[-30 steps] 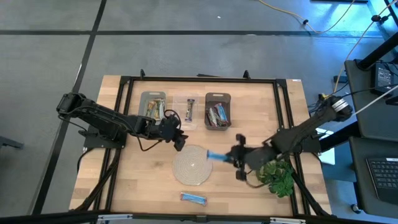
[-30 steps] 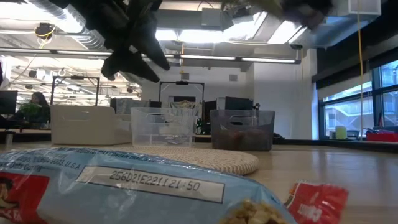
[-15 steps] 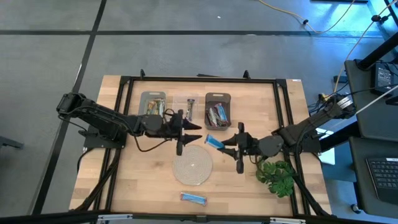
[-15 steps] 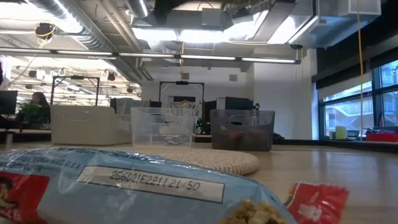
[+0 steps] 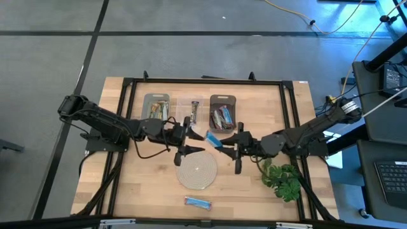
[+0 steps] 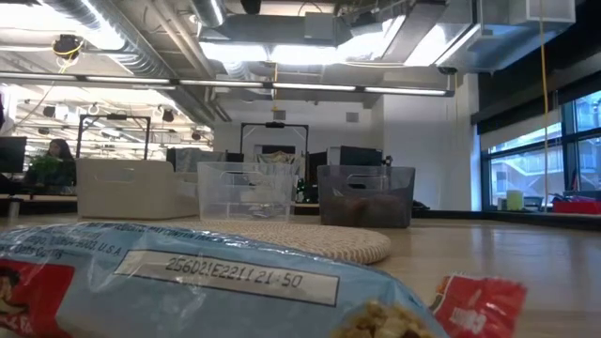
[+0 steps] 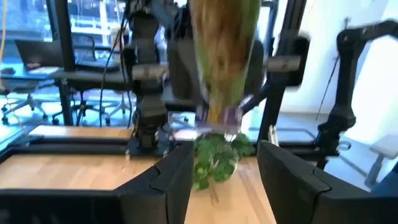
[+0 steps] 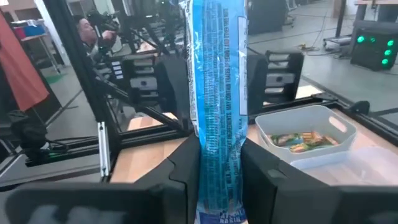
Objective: Pick and place Granola Bars by type
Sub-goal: Put the blue granola bar into the transparent bin
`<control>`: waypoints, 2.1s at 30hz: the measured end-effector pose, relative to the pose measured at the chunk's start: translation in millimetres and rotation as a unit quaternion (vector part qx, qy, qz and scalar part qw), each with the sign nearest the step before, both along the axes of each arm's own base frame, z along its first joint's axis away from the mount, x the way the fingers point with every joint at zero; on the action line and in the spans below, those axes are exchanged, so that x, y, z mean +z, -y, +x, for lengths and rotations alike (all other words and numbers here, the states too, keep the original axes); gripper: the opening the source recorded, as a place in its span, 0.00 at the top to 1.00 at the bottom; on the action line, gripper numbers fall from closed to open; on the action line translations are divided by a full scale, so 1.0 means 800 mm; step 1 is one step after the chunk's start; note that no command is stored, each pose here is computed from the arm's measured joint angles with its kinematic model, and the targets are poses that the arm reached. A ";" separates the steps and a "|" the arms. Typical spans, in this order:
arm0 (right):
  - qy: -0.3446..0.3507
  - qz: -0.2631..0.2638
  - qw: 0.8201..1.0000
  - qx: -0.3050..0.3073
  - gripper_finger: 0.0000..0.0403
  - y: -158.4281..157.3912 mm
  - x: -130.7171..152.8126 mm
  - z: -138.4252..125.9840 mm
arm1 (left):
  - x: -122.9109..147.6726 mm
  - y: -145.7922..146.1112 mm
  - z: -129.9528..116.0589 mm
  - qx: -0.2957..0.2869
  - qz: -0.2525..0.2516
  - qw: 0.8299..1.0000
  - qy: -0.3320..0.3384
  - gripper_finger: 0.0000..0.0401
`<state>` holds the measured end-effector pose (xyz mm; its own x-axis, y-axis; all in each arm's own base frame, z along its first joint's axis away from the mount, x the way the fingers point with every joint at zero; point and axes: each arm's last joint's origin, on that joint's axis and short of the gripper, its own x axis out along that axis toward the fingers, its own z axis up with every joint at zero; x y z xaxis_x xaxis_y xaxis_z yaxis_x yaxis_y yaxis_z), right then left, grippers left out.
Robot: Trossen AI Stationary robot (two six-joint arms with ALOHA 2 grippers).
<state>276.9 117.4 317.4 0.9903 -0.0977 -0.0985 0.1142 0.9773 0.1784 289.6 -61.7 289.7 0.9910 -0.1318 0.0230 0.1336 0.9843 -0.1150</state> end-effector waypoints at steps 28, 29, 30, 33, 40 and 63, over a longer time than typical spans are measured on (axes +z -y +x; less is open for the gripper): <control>0.002 0.012 1.000 -0.002 0.77 0.002 -0.039 0.045 | 0.007 0.002 -0.001 0.009 0.005 1.000 0.028 0.58; 0.004 0.013 1.000 -0.002 0.77 0.002 -0.038 0.045 | 0.007 0.002 -0.001 0.009 0.005 1.000 0.028 0.58; 0.008 0.014 1.000 -0.002 0.77 0.002 -0.037 0.045 | 0.007 0.002 -0.001 0.009 0.005 1.000 0.028 0.58; 0.012 0.015 1.000 -0.002 0.77 0.002 -0.036 0.045 | 0.007 0.002 -0.001 0.009 0.005 1.000 0.028 0.58; 0.018 0.017 1.000 -0.002 0.77 0.002 -0.035 0.045 | 0.007 0.002 -0.001 0.019 0.004 0.999 0.028 0.69; -0.008 0.011 0.999 0.049 0.51 0.000 -0.035 0.040 | 0.006 0.001 -0.001 0.026 0.004 0.999 0.025 0.89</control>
